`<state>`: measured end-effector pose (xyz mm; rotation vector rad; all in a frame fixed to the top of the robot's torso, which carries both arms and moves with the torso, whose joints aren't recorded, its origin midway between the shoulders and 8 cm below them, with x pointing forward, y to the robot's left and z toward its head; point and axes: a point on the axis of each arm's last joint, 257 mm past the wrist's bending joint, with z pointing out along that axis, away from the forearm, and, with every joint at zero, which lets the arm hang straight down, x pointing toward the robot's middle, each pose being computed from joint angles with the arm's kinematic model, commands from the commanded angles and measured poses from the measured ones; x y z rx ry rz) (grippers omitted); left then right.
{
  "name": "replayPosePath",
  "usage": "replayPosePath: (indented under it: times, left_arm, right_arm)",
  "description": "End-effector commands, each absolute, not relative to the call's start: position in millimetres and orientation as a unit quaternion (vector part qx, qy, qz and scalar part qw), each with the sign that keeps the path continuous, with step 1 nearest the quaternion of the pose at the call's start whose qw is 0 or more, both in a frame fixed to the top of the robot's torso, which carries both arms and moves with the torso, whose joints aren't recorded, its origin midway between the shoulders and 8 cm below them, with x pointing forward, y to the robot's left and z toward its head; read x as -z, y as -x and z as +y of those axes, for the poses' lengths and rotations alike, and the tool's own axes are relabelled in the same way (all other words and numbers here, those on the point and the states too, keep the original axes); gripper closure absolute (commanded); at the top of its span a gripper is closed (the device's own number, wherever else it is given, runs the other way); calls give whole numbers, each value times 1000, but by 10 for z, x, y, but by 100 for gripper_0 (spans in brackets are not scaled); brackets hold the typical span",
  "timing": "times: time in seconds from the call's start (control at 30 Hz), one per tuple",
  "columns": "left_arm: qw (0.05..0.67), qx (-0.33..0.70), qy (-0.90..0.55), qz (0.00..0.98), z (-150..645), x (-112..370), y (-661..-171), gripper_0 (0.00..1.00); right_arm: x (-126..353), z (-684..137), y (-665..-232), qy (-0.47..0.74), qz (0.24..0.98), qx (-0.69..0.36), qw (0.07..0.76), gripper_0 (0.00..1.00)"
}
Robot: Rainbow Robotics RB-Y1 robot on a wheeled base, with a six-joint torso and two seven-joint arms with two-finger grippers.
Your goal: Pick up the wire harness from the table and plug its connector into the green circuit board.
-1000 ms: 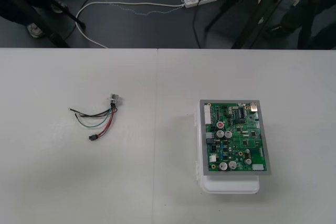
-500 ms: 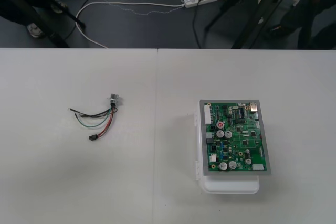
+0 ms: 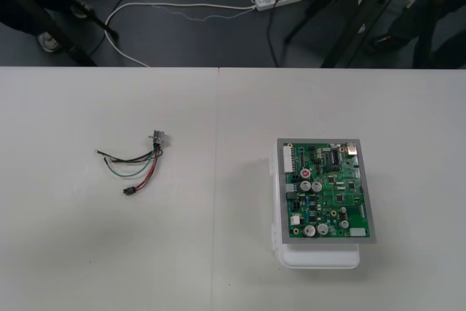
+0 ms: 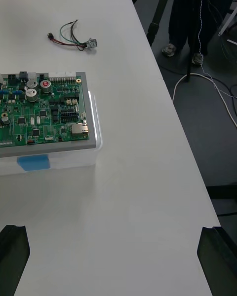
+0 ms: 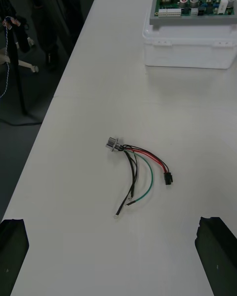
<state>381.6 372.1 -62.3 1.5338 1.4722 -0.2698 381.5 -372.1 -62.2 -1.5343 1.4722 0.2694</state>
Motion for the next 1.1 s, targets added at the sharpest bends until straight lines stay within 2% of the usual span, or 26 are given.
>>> replayPosePath:
  times: [0.03,1.1]
  left_arm:
    - [479,110,-629,603,3721,620,-3815,0]
    - [479,110,-629,603,3721,620,-3815,0]
  right_arm:
    - [620,-3721,-3815,629,603,-110,479,0]
    - [620,-3721,-3815,629,603,-110,479,0]
